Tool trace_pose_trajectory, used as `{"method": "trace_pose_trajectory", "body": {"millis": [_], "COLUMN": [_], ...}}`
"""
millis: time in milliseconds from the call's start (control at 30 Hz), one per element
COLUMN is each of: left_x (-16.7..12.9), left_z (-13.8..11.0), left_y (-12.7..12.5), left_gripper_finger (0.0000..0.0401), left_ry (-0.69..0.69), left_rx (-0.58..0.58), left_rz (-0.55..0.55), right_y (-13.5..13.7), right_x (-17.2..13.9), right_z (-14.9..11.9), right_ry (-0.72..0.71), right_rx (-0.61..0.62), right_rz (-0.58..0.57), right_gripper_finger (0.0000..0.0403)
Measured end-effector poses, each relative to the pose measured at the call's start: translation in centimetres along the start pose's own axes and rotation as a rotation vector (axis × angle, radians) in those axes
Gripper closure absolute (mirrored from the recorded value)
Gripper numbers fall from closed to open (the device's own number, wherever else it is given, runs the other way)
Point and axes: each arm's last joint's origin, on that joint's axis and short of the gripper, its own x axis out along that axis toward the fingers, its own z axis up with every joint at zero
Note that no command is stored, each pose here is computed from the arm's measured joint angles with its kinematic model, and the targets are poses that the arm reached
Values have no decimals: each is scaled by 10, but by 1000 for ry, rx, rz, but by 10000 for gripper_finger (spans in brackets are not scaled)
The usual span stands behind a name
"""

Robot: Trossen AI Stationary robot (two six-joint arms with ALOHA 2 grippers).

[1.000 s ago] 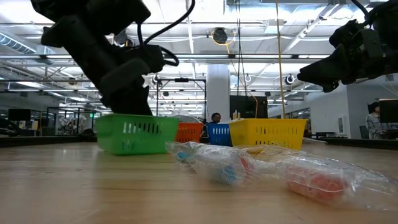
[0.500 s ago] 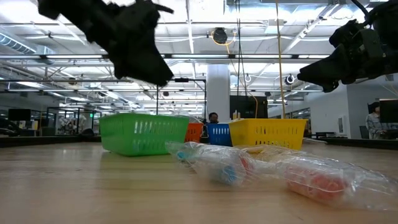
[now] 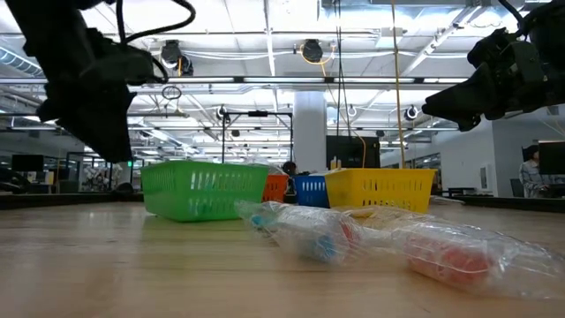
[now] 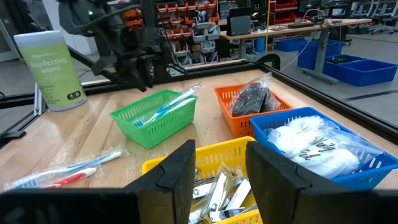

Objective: Pick & Place Travel size toiletries
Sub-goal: Adjust the green bin

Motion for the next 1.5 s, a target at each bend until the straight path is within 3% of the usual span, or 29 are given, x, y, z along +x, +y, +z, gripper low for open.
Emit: {"method": "trace_pose_trajectory", "body": {"millis": [300,733,933,1133,1233,1333,1433,1500], "left_x": [26,57,55,20,-2,-20,-22,-13], "left_z": [4,46,62,57,50,41,25,10], "left_y": [-2,24,33,22,5,-23,-52,-66], "left_gripper_finger": [308,308,308,308,309,309,309,309], "left_ry": [-2,-107,-182,-234,-287,-289,-255,-241], "left_rx": [-28,13,-34,-10,28,110,174,232], "left_rz": [91,317,347,161,-38,-330,-558,-593], "right_y": [0,0,0,0,0,0,0,0], "right_x": [0,0,0,0,0,0,0,0], "right_z": [0,0,0,0,0,0,0,0], "right_ry": [0,0,0,0,0,0,0,0], "right_rx": [0,0,0,0,0,0,0,0], "right_rz": [0,0,0,0,0,0,0,0], "right_gripper_finger": [273,273,273,273,273,273,273,273]}}
